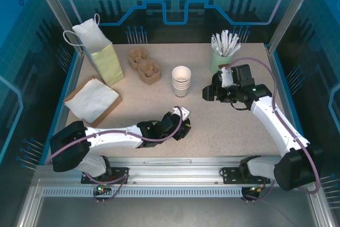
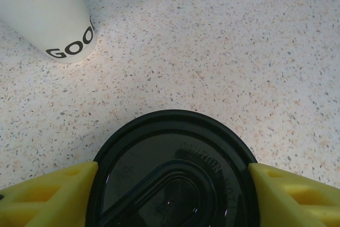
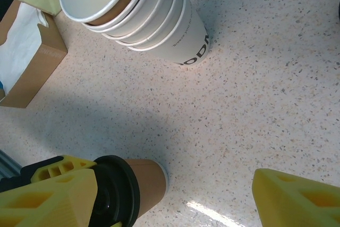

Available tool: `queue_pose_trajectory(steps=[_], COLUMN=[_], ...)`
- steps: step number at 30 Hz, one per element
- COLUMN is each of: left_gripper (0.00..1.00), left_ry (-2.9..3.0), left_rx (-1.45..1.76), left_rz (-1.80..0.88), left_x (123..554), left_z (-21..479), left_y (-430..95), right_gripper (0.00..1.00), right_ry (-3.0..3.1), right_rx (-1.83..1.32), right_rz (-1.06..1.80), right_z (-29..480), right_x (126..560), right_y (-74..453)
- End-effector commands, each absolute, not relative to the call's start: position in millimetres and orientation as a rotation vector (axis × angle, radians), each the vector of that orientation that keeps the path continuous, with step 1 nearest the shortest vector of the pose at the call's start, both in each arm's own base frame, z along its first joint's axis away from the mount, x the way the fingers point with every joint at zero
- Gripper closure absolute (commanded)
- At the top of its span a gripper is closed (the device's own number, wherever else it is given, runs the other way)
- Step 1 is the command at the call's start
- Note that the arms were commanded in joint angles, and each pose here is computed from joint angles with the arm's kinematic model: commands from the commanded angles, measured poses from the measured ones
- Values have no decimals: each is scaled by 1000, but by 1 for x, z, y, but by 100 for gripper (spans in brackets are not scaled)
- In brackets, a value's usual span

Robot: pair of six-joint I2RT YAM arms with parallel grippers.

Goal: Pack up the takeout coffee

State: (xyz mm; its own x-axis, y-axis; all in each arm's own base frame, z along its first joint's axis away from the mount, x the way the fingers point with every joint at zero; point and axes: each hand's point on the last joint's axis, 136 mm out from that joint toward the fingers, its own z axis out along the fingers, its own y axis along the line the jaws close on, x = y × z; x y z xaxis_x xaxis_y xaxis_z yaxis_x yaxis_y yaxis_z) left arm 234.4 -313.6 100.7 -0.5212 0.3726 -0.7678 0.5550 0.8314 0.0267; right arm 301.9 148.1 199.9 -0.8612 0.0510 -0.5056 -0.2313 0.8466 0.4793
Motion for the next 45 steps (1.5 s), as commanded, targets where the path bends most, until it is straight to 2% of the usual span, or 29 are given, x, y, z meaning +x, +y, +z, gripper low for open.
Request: queue_pose_trajectory(steps=[1,8,18,36,39,45], left_gripper=[50,40,29,17,11,12], left_ry=[2482,2370,2304,2222,2201,2315], left_rx=[867,783,699,627,596,475], left_rz=[-46,-188,-252,-326,-390,-552], left_x=[188,214,232,235,234,226], left_z=[12,66,102,146,163,161], left_y=[-254,-292,-313,-313,-311,-281], right_gripper=[22,22,22,22,22,19], right_ry=[2542,2537,2527,2544,2568,2609], right_rx=[-146,-164,-174,-203,-226,-366], right_rz=[737,723,722,719,712,933], right_z=[196,201,205,201,195,171], right_x=[298,296,295,289,282,244], right_y=[153,155,156,159,158,184])
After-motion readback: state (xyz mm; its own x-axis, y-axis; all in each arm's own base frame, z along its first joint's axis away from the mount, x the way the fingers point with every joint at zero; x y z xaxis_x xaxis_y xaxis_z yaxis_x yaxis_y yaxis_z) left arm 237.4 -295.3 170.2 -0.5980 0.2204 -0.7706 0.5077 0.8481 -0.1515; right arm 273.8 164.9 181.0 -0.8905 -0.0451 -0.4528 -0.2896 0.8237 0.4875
